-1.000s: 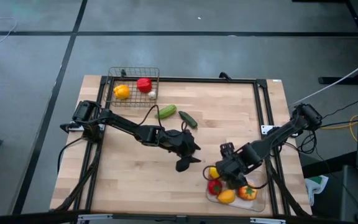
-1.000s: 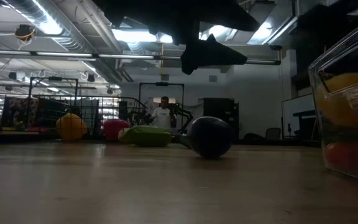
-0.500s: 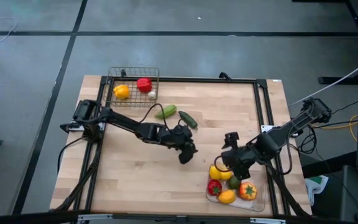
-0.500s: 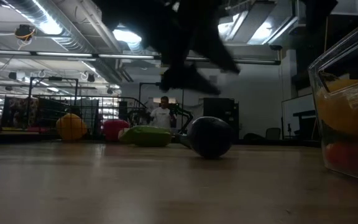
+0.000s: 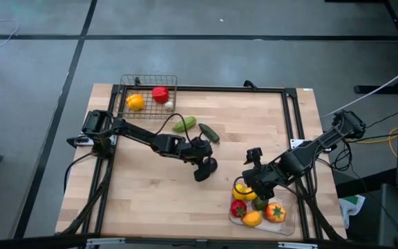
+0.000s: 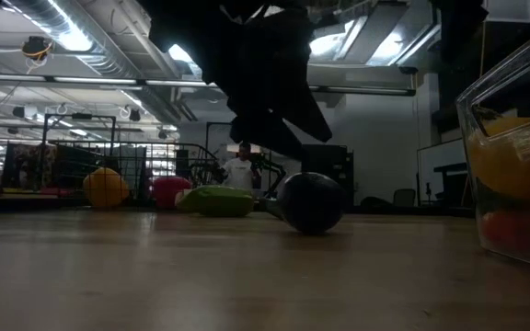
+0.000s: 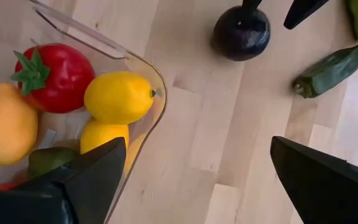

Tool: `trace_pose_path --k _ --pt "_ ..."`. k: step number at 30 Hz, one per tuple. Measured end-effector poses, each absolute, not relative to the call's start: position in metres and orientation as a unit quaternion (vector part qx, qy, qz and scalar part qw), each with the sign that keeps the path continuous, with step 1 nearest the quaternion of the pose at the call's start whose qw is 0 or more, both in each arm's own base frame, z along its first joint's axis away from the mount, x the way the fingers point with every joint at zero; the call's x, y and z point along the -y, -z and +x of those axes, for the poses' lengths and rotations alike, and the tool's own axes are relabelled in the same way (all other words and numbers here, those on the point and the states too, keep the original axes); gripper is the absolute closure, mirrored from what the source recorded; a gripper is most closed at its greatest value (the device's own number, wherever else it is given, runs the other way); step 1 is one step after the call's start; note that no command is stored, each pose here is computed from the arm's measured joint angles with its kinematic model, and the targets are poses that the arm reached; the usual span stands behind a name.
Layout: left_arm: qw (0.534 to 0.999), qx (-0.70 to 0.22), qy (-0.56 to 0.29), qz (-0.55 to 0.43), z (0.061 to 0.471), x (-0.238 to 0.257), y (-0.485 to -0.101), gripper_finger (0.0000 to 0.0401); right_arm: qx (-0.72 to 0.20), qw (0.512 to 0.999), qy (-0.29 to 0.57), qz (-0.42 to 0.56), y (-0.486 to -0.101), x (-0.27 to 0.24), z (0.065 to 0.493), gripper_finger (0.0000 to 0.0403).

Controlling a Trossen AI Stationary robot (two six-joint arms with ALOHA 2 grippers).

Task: Sort produce into baskets
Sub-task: Put the onion into the mesh basket

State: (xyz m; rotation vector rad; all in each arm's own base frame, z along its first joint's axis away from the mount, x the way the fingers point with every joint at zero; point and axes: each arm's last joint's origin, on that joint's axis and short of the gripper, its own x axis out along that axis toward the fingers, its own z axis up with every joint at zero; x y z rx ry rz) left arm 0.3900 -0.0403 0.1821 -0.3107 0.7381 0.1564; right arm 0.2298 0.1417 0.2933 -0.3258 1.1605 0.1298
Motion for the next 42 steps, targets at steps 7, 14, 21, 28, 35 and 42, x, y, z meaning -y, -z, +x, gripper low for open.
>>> trace_pose_path --k 7,14,21,28,35,42 --pt "0.918 -0.359 -0.076 -0.150 0.390 0.040 -0.182 0.0119 -0.547 0.821 -0.064 -0.151 -0.293 -0.142 0.230 0.0006" --pt "0.918 -0.358 -0.077 -0.152 0.390 0.040 -0.182 0.0119 -0.532 0.832 -0.067 -0.141 -0.294 -0.144 0.233 0.0006" --pt "0.918 -0.358 -0.078 -0.153 0.390 0.040 -0.182 0.0119 -0.502 0.852 -0.074 -0.125 -0.297 -0.148 0.239 0.0006" --pt "0.915 -0.366 -0.080 -0.152 0.389 0.040 -0.181 0.0119 -0.473 0.871 -0.081 -0.109 -0.300 -0.152 0.244 0.0006" --pt "0.913 -0.369 -0.084 -0.152 0.389 0.037 -0.180 0.0087 -0.449 0.884 -0.086 -0.097 -0.304 -0.154 0.249 0.0006" --pt "0.910 -0.381 -0.072 -0.149 0.390 0.041 -0.173 0.0012 -0.440 0.889 -0.088 -0.092 -0.305 -0.155 0.250 0.0006"
